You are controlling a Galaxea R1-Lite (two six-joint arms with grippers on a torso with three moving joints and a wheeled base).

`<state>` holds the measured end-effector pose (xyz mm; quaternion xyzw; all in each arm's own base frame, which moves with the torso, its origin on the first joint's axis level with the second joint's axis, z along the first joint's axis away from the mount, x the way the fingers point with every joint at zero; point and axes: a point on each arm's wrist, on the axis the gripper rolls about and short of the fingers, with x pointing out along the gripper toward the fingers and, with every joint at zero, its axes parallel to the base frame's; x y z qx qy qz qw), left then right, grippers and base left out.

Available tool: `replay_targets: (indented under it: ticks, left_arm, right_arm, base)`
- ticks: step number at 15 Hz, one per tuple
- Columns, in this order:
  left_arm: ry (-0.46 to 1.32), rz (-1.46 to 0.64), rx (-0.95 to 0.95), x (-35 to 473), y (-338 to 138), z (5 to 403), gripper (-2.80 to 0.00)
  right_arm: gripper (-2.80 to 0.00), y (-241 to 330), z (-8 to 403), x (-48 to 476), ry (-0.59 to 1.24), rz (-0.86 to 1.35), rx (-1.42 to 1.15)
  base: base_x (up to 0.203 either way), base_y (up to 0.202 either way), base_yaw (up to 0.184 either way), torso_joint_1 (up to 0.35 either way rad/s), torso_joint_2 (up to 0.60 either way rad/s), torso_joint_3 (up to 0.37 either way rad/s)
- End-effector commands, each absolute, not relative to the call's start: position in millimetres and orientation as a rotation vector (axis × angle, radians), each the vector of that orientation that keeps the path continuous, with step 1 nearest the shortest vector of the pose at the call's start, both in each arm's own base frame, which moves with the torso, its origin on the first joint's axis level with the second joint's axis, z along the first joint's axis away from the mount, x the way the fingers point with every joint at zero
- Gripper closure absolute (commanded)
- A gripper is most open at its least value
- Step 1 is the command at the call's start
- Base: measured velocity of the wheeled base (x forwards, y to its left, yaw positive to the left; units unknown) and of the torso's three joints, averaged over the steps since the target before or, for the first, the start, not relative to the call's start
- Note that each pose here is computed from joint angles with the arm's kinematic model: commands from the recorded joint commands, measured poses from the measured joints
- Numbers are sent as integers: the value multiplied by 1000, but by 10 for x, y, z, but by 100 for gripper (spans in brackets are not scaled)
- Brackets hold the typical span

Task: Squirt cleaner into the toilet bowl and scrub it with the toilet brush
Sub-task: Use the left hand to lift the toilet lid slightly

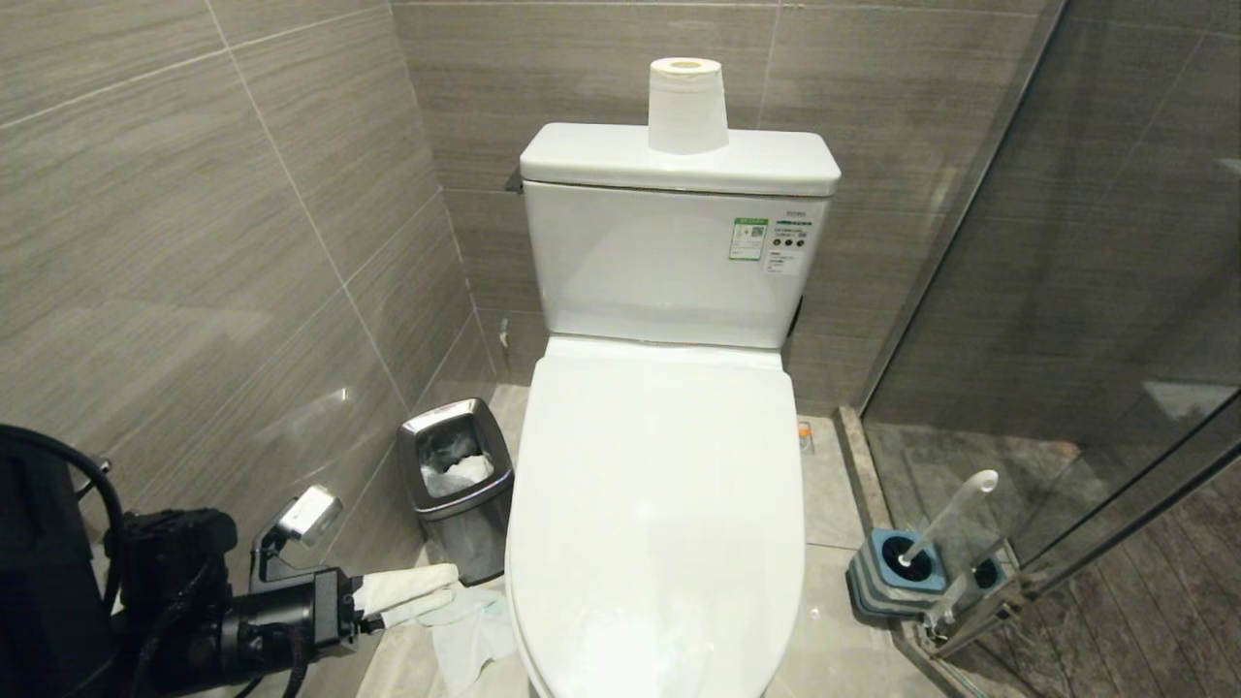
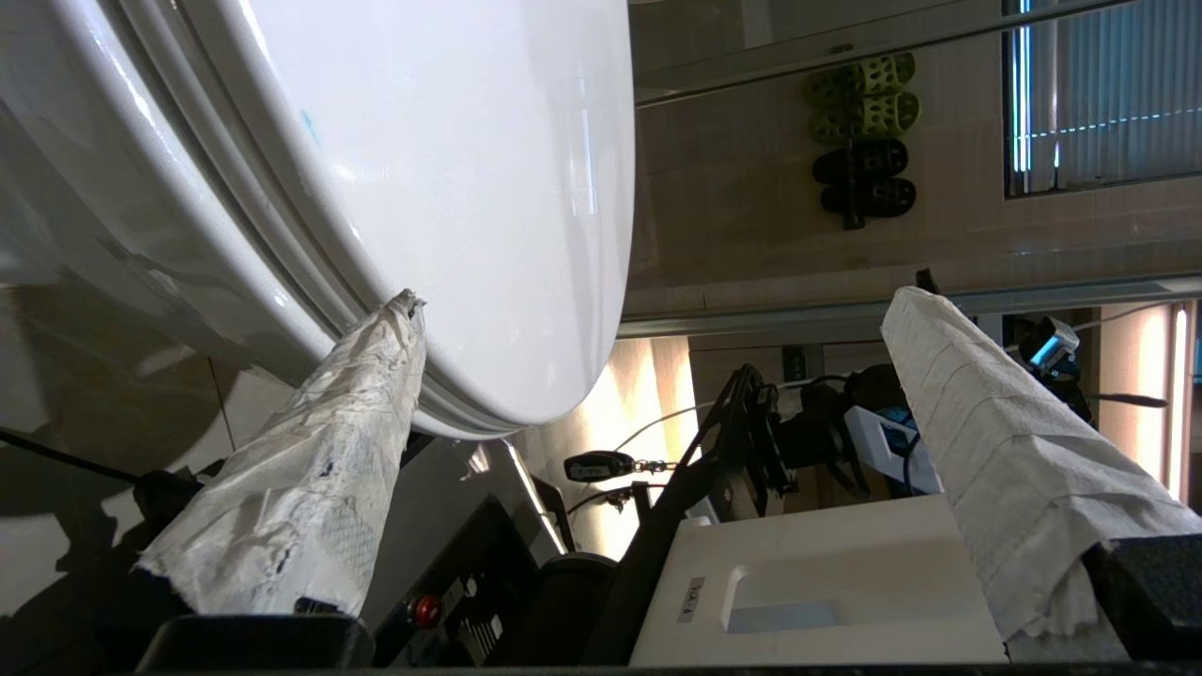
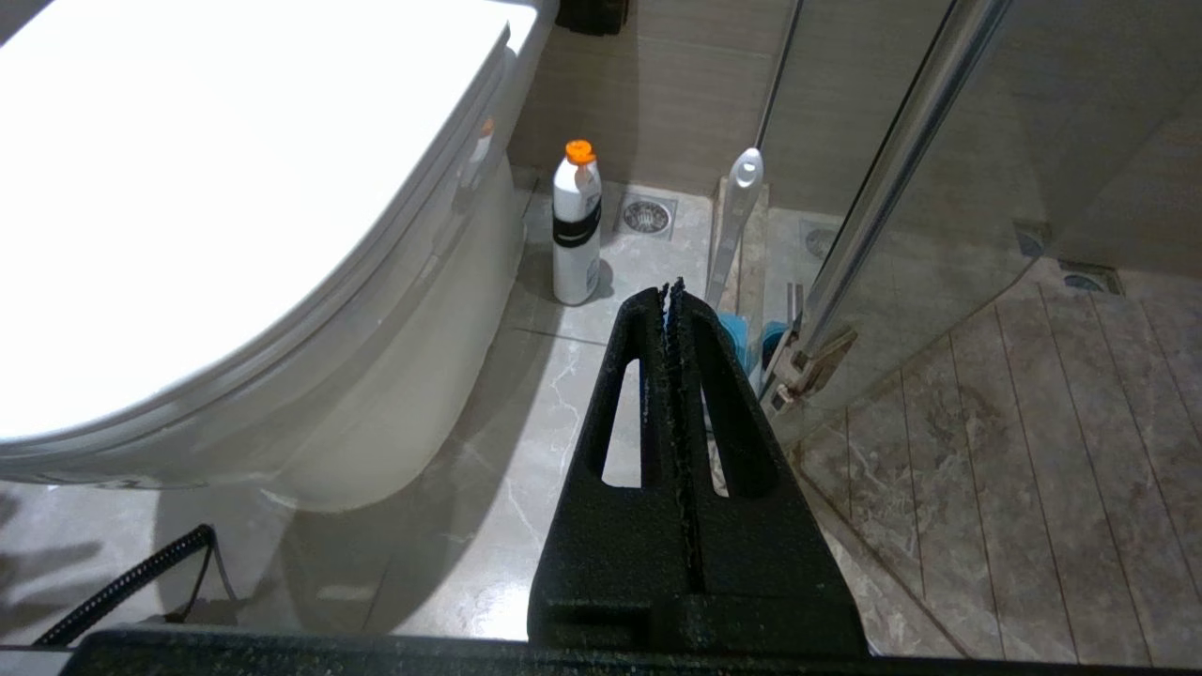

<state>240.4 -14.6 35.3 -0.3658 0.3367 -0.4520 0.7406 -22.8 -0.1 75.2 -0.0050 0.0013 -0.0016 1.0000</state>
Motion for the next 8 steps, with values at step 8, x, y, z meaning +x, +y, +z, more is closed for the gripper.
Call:
replay_targets:
  ticks: [8]
  left_arm:
    - [743, -990, -803, 2438, -152, 311, -280]
  right_arm:
    - [0, -1, 747, -227, 5, -3, -11]
  base:
    - [0, 0, 0, 2, 3, -117]
